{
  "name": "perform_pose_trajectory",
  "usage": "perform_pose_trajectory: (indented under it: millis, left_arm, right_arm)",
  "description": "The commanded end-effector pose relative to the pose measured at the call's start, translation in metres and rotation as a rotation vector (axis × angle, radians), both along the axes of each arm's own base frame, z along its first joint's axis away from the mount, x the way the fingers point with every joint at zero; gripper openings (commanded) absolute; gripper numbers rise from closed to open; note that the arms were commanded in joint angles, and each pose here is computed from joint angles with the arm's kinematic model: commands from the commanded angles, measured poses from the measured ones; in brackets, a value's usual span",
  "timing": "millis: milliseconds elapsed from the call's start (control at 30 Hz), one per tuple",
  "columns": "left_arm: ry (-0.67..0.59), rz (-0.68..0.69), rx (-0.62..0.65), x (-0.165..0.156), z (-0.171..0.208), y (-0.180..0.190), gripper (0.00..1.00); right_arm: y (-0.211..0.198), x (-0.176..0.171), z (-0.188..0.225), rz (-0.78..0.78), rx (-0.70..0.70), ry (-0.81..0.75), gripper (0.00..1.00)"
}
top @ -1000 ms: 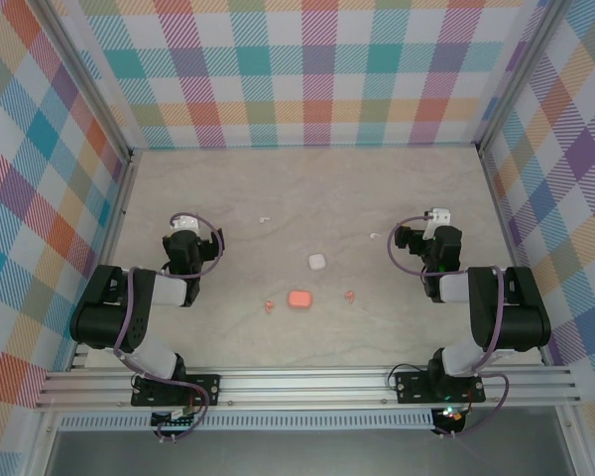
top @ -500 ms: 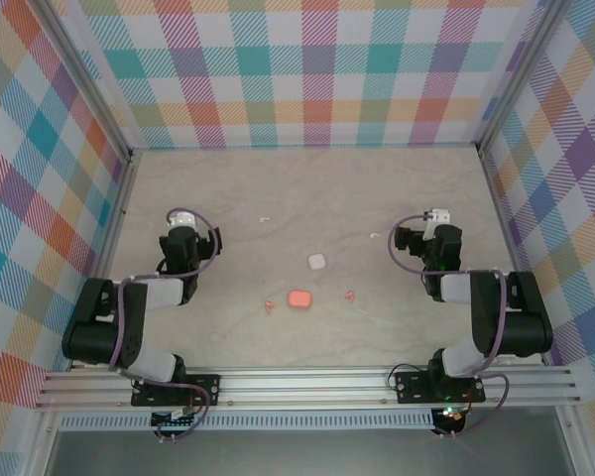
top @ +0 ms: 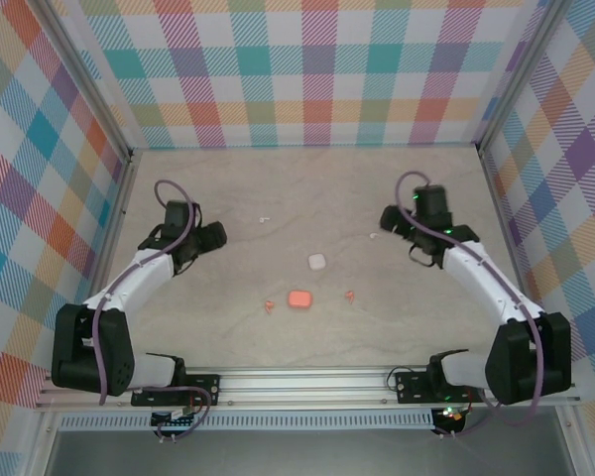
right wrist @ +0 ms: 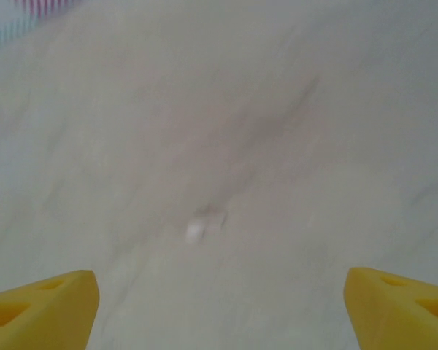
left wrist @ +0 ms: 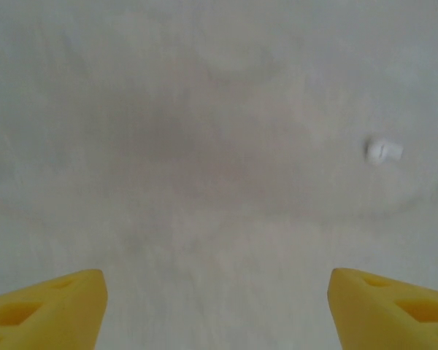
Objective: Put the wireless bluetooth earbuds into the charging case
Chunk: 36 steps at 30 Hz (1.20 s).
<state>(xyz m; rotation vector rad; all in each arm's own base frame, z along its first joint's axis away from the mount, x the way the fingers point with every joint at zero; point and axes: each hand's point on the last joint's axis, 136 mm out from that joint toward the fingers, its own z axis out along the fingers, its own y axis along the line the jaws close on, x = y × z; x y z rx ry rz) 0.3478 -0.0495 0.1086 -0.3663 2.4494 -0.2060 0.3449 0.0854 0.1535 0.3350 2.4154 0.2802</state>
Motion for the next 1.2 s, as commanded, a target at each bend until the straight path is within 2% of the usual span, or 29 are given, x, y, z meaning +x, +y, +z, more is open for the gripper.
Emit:
perform_pose_trajectory:
  millis: [0, 67, 233, 400, 600, 800, 1167]
  left_arm:
    - [0.182, -0.015, -0.052, -0.063, -0.02, -0.019, 0.82]
    - [0.173, -0.035, -0.058, -0.075, -0.018, -0.027, 0.84]
    - [0.146, -0.074, -0.041, -0.097, -0.015, -0.038, 0.85]
    - [0.119, -0.095, -0.062, -0.107, -0.014, -0.041, 0.86]
    - [0.079, -0.118, -0.072, -0.112, -0.007, -0.042, 0.86]
    - [0.1, -0.179, -0.09, -0.119, -0.009, -0.049, 0.85]
    - [0.089, -0.162, -0.116, -0.128, -0.015, -0.047, 0.86]
  right_arm:
    - [0.026, -0.066, -0.036, 0.012, -0.021, 0.266, 0.79]
    - [0.055, -0.083, -0.043, 0.068, -0.015, 0.32, 0.75]
    - [0.126, -0.117, -0.054, 0.217, -0.057, 0.407, 0.78]
    - [0.17, -0.133, -0.063, 0.29, -0.136, 0.472, 0.77]
    - [0.213, -0.146, -0.078, 0.339, -0.159, 0.556, 0.9]
    - [0.231, -0.153, -0.107, 0.356, -0.172, 0.689, 0.91]
    - [0.234, -0.138, -0.122, 0.333, -0.255, 0.693, 0.9]
